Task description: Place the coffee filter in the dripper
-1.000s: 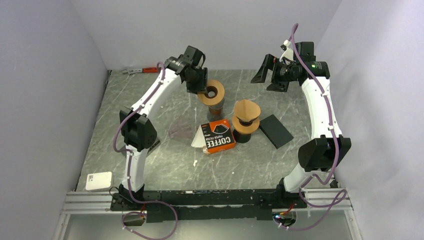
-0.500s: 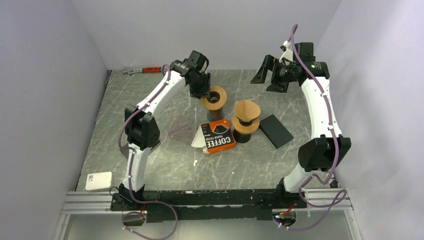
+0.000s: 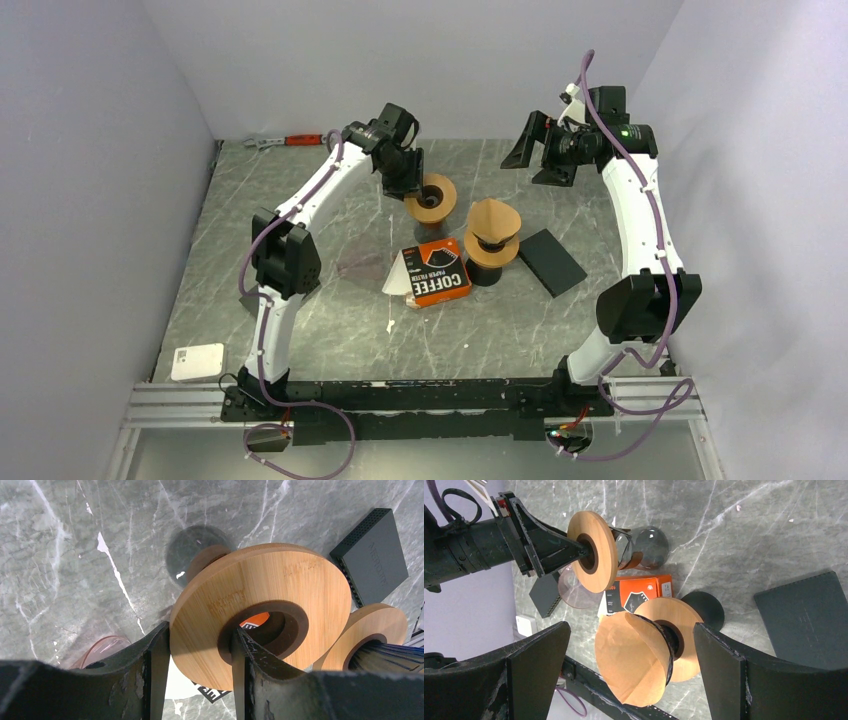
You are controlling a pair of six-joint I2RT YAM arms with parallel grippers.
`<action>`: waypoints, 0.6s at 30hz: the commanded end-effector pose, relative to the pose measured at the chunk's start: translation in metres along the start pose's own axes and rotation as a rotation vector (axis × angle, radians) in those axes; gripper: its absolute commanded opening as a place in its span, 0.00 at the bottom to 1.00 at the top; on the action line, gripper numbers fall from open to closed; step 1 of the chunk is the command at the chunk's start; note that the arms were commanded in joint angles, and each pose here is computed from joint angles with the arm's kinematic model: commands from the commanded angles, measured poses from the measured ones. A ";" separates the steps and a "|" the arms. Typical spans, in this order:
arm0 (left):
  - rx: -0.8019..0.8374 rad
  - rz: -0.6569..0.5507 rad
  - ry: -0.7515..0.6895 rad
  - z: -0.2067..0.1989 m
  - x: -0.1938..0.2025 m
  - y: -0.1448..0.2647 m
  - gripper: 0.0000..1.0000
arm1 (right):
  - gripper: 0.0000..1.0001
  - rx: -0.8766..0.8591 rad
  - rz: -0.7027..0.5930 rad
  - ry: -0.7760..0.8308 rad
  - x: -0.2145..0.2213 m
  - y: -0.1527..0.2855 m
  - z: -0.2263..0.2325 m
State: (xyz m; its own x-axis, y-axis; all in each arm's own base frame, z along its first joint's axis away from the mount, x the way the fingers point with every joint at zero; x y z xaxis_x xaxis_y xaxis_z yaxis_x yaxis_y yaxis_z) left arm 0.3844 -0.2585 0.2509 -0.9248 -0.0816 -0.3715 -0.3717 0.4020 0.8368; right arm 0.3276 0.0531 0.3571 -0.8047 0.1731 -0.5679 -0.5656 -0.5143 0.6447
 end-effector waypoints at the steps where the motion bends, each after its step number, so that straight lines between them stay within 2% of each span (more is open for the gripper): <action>1: 0.062 -0.015 0.004 -0.009 -0.004 -0.001 0.46 | 0.99 -0.027 -0.064 0.030 -0.006 0.012 0.008; 18: 0.059 -0.028 0.003 -0.010 -0.006 -0.003 0.53 | 0.99 -0.021 -0.061 0.030 -0.004 0.013 0.008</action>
State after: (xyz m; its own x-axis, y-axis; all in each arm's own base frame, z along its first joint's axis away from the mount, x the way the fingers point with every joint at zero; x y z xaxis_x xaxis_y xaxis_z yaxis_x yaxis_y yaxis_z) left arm 0.3866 -0.2615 0.2522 -0.9210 -0.0899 -0.3790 -0.3797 0.4243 0.8221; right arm 0.3276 0.0531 0.3569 -0.8051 0.1731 -0.5673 -0.5651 -0.5143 0.6451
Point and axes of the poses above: each gripper's point midway between its finger pads, its own y axis back along the fingers, its own z axis along the line the jaws close on, x = y × z, the point moved 10 cm from there along y, back along the fingers, and after that the axes turned 7 degrees about y, right-handed, at the moved point
